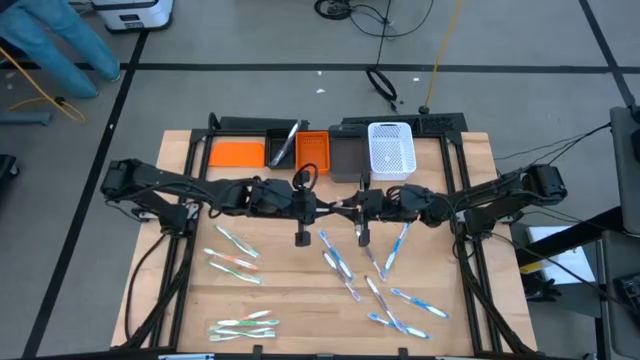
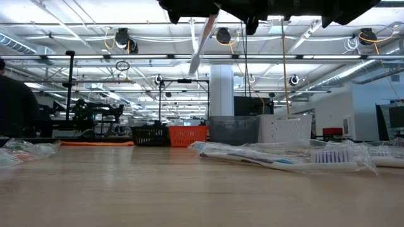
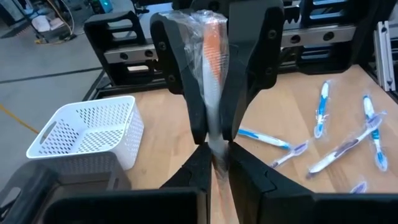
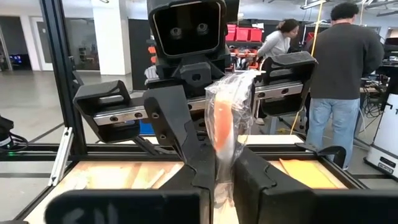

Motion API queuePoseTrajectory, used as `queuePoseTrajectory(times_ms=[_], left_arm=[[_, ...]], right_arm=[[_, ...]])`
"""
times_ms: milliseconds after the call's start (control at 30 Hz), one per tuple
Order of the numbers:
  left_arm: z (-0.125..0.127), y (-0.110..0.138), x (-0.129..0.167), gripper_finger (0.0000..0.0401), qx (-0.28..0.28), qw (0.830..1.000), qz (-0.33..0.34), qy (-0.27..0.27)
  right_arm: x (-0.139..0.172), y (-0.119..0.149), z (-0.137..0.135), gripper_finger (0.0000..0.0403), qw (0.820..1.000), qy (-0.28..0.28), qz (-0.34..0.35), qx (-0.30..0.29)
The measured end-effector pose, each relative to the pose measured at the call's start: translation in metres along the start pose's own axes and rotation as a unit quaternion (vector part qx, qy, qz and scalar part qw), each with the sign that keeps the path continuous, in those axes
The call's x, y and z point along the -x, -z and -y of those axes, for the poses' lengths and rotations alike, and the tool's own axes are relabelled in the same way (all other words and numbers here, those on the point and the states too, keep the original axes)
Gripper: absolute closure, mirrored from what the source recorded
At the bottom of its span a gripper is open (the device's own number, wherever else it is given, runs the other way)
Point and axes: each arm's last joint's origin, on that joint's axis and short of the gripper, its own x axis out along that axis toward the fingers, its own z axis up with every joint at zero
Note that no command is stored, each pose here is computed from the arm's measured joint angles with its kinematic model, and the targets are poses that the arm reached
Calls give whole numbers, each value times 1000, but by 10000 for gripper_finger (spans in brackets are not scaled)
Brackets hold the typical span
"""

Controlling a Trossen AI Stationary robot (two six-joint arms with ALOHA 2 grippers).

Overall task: Pick & Place Toothbrushes
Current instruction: Put the orange toothbrush into the white bin

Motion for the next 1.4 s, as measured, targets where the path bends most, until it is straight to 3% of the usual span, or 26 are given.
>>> queuePoseTrajectory(times_ms=[367,700,900,1167,1400], left_arm=[[1,0,0,354,-7,1000,-1,0],[0,4,0,237,-8,999,-26,-33],[2,14,1,195,5,997,-72,-28],[12,24,5,199,21,991,-129,-15],[27,23,8,216,17,992,-127,7]], right_arm=[[1,0,1,384,1000,12,-7,0],[18,-13,6,384,997,65,-43,10],[34,-22,11,385,989,123,-74,21],[57,-39,28,385,979,185,-86,15],[80,-45,54,385,952,288,-107,-7]])
